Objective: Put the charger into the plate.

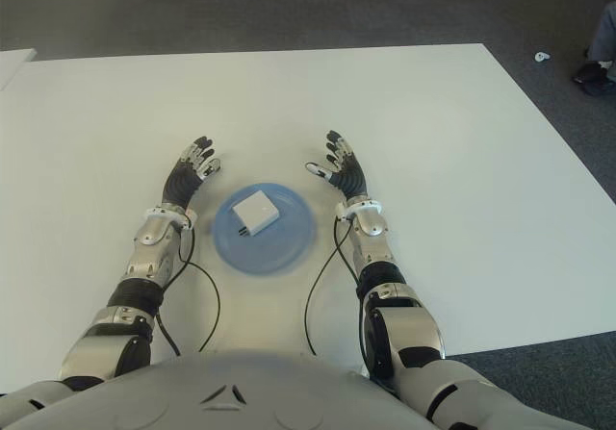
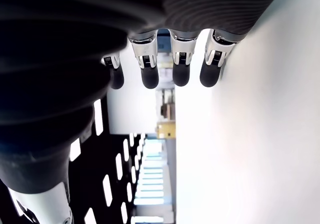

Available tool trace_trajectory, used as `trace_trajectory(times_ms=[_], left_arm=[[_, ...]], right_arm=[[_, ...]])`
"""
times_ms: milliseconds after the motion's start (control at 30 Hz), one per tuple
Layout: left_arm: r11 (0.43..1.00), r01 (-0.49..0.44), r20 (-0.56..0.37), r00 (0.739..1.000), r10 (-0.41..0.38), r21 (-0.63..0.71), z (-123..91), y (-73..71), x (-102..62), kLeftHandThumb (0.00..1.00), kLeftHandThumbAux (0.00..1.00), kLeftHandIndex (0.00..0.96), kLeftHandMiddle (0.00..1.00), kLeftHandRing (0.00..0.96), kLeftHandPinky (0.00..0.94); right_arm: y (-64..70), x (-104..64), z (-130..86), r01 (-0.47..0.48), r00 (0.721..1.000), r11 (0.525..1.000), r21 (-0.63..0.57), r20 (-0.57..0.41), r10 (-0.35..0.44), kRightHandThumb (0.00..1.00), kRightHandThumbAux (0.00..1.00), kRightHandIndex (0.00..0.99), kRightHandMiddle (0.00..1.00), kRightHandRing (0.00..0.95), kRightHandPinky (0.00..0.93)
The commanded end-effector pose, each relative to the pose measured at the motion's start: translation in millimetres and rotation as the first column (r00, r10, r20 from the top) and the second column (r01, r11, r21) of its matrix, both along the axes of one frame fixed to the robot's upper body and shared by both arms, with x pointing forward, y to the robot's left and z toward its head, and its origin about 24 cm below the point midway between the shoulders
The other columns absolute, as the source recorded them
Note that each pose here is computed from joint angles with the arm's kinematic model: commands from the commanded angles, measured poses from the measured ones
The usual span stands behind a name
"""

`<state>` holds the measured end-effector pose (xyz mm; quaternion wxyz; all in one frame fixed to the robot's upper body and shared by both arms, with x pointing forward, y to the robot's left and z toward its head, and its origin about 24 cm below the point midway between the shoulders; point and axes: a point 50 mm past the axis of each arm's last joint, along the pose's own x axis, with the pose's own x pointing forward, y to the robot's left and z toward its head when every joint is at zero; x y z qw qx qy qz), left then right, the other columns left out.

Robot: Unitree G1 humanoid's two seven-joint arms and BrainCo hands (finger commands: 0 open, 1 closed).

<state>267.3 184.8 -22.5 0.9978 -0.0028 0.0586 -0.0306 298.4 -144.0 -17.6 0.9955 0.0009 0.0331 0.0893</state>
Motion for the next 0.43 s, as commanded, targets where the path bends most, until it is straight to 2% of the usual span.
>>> trace_trajectory(times_ms=[33, 433], left_arm=[[0.999, -0.031, -0.079, 0.996, 0.034, 0.037, -16.6, 8.4, -17.9, 0.110, 0.668, 0.022, 0.068, 0.073, 0.106], [0.997, -0.048, -0.070, 0.996, 0.052, 0.061, -14.9, 13.8, -21.0, 0.110, 0.683, 0.023, 0.078, 0.079, 0.110]], right_arm=[[1.6, -31.8, -46.8, 0.004, 0.965, 1.000, 0.005, -0.264, -0.002, 0.005, 0.755, 0.000, 0.009, 0.000, 0.000], [5.2, -29.1, -46.3, 0.012, 0.961, 1.000, 0.018, -0.276, -0.007, 0.046, 0.720, 0.000, 0.003, 0.000, 0.006]])
